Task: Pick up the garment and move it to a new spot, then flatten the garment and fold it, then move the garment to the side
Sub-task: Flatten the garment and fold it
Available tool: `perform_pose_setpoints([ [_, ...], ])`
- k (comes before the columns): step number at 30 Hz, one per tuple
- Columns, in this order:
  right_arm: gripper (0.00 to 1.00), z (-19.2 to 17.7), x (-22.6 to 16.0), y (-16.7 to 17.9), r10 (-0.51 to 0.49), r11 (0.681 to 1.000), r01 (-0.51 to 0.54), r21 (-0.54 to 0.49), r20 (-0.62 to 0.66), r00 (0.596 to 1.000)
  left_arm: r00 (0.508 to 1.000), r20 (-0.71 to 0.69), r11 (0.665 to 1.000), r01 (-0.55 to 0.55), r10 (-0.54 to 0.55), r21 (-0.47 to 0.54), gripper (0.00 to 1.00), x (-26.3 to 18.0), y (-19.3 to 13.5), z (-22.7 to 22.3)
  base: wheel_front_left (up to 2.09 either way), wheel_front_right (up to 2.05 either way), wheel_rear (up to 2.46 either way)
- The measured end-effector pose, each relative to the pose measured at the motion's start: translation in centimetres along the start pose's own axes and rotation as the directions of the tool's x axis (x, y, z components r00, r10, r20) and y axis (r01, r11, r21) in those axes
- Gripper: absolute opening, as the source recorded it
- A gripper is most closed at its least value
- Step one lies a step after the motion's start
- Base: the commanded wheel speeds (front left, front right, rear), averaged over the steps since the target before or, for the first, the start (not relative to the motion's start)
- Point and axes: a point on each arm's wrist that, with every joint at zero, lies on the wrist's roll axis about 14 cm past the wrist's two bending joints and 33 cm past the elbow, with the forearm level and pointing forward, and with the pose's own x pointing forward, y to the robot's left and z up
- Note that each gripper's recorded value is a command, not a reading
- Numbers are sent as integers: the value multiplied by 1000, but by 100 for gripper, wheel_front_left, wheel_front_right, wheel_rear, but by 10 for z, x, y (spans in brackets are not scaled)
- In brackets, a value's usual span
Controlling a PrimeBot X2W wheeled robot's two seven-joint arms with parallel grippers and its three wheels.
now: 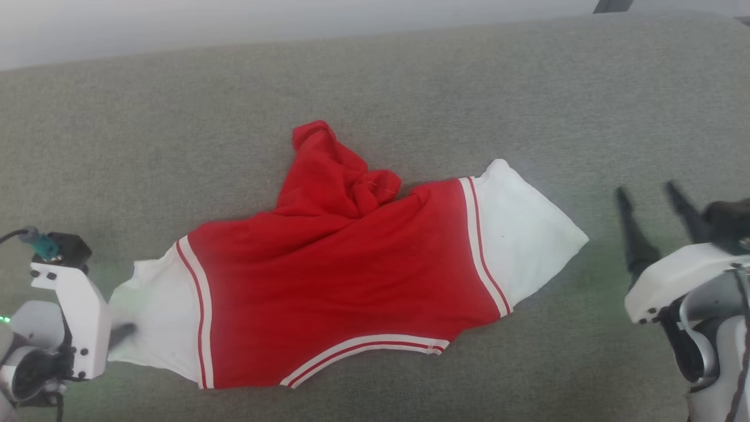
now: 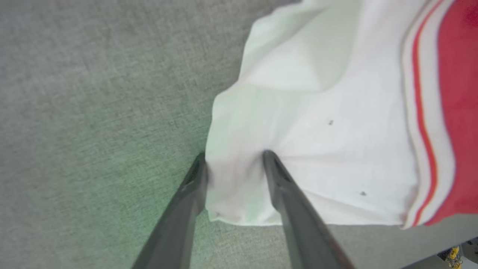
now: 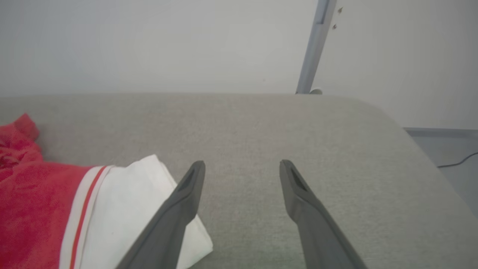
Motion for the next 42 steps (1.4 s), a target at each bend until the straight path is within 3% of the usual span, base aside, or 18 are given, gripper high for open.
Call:
perform_pose_setpoints([
  [5, 100, -43, 6, 25, 125, 992, -125, 17, -258, 958, 1000, 5, 1000, 13, -13, -6, 0, 4, -2, 1, 0, 0, 0],
  [10, 100, -78, 11, 39, 196, 977, -209, 27, -482, 854, 1000, 17, 1000, 23, -23, -3, 0, 7, -4, 4, 0, 0, 0],
  [18, 100, -108, 25, 47, 208, 961, -277, 10, -684, 699, 999, 35, 999, 32, -31, -2, 0, 11, -5, 6, 0, 0, 0],
  [19, 68, -110, 26, 49, 212, 957, -289, 9, -701, 680, 999, 37, 999, 33, -33, -1, 0, 11, -5, 6, 0, 0, 0],
  [20, 0, -111, 27, 48, 213, 957, -290, 14, -711, 670, 999, 38, 999, 32, -31, -4, 0, 12, -5, 6, 0, 0, 0],
  [21, 0, -110, 28, 47, 210, 956, -293, 9, -718, 664, 999, 45, 999, 32, -31, -12, 0, 12, -5, 6, 0, 0, 0],
  [25, 0, -99, 32, 51, 240, 959, -275, 62, -693, 680, 996, 84, 999, 34, -31, -29, 0, 5, -7, 15, 0, 0, 0],
  [28, 0, -76, 34, 59, 284, 954, -277, 114, -638, 716, 988, 148, 999, 34, -33, -5, 0, -11, -14, 37, 0, 0, 0],
  [33, 0, 3, 41, 74, 353, 935, -323, 146, -454, 818, 948, 317, 998, 19, -36, 58, 0, -68, -25, 96, 0, 0, 0],
  [36, 0, 54, 38, 86, 391, 920, -362, 148, -331, 859, 915, 403, 997, -6, -27, 82, 0, -106, -29, 122, 0, 0, 0],
  [37, 0, 54, 38, 86, 391, 920, -362, 148, -331, 859, 915, 403, 997, -6, -27, 82, 0, -106, -29, 122, 0, 0, 0],
  [42, 0, 154, 28, 92, 398, 912, -387, 137, -65, 915, 814, 580, 991, -55, -24, 119, 0, -186, -41, 169, 0, 0, 0],
])
